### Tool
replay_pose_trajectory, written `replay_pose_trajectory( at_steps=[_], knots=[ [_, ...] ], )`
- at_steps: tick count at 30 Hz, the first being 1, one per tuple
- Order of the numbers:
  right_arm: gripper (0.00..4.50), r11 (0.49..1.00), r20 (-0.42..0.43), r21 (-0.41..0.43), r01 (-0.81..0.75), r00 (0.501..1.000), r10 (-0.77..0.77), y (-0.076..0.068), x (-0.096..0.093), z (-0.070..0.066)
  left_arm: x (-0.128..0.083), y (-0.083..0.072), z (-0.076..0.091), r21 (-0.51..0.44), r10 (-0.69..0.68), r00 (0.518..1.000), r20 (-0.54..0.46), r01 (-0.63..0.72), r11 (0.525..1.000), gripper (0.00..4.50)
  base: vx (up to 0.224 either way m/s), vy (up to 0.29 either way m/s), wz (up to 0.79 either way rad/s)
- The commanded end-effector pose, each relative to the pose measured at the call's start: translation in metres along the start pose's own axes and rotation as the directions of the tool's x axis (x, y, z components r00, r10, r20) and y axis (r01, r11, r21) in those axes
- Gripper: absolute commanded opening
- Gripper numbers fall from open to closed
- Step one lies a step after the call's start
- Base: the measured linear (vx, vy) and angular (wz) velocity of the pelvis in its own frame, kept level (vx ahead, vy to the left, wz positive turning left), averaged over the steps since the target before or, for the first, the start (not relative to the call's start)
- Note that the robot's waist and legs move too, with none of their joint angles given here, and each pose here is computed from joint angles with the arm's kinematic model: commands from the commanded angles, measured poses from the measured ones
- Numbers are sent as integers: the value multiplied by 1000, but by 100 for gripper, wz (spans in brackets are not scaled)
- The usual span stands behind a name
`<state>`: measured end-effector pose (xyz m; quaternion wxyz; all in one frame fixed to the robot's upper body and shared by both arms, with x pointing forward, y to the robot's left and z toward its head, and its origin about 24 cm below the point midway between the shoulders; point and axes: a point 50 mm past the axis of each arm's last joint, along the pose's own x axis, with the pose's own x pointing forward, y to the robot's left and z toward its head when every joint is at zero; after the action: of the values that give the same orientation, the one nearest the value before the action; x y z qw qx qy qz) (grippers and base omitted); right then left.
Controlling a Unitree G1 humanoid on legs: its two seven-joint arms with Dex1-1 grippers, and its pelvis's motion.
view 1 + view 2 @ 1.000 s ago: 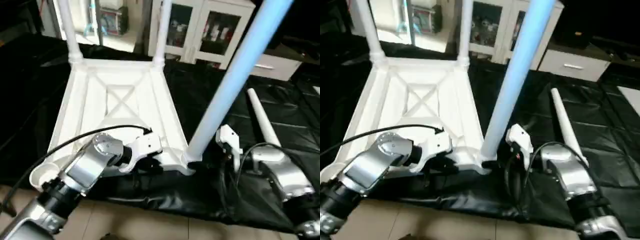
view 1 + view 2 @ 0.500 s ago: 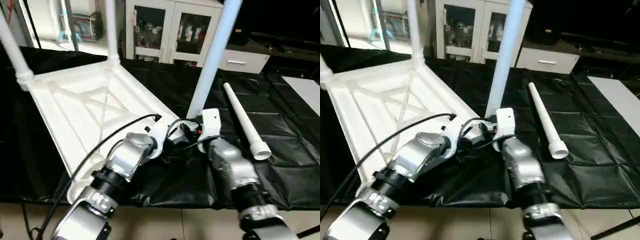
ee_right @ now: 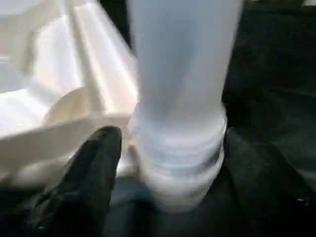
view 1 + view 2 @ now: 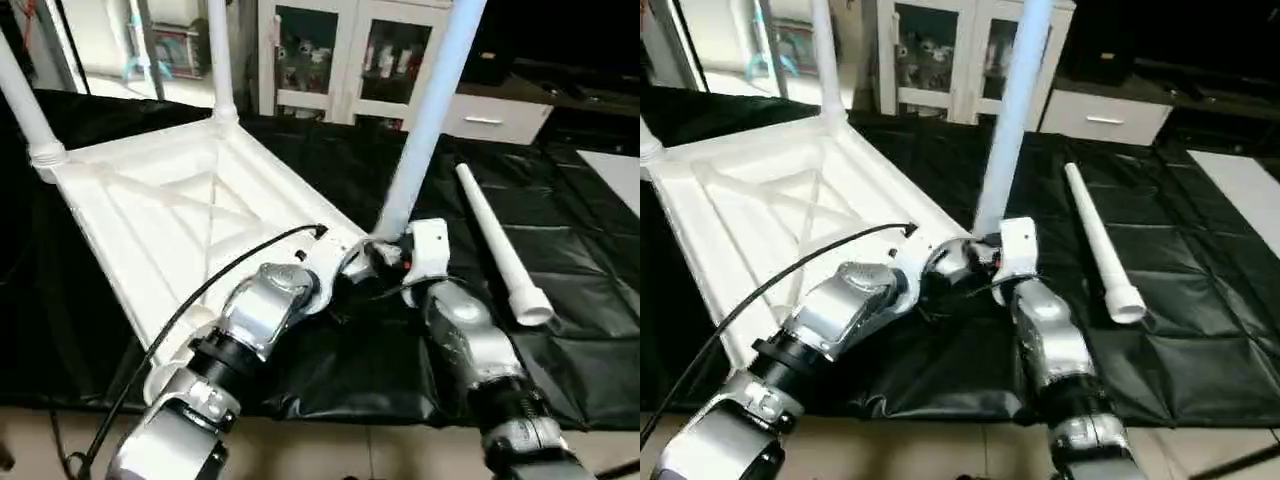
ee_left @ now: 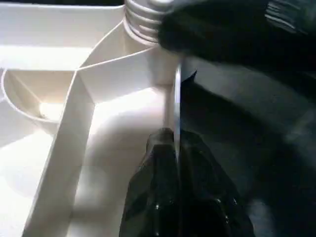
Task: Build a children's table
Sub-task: Rotate leg to tighten
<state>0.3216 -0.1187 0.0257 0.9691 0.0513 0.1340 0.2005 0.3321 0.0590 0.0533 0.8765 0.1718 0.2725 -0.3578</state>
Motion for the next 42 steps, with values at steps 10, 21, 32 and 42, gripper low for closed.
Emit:
replay_pose_trajectory(
  at_steps=[10, 21, 32, 42],
  knots=[
    [439, 946, -26, -171, -277, 961, 277, -45, -46, 34, -25, -4, -11, 196, -268, 963, 11, 261, 945, 0, 0, 0, 0],
    [439, 752, -245, -169, -637, 766, 594, -45, -77, 34, -55, -20, -28, 306, -530, 843, -87, 529, 791, 0, 0, 0, 0],
    [439, 626, -373, -188, -757, 644, 668, -35, -73, 29, -58, -21, -28, 328, -538, 836, -107, 540, 775, 0, 0, 0, 0],
    [354, 595, -412, -216, -774, 625, 663, -39, -67, 30, -59, -20, -29, 325, -534, 838, -112, 539, 777, 0, 0, 0, 0]
  ],
)
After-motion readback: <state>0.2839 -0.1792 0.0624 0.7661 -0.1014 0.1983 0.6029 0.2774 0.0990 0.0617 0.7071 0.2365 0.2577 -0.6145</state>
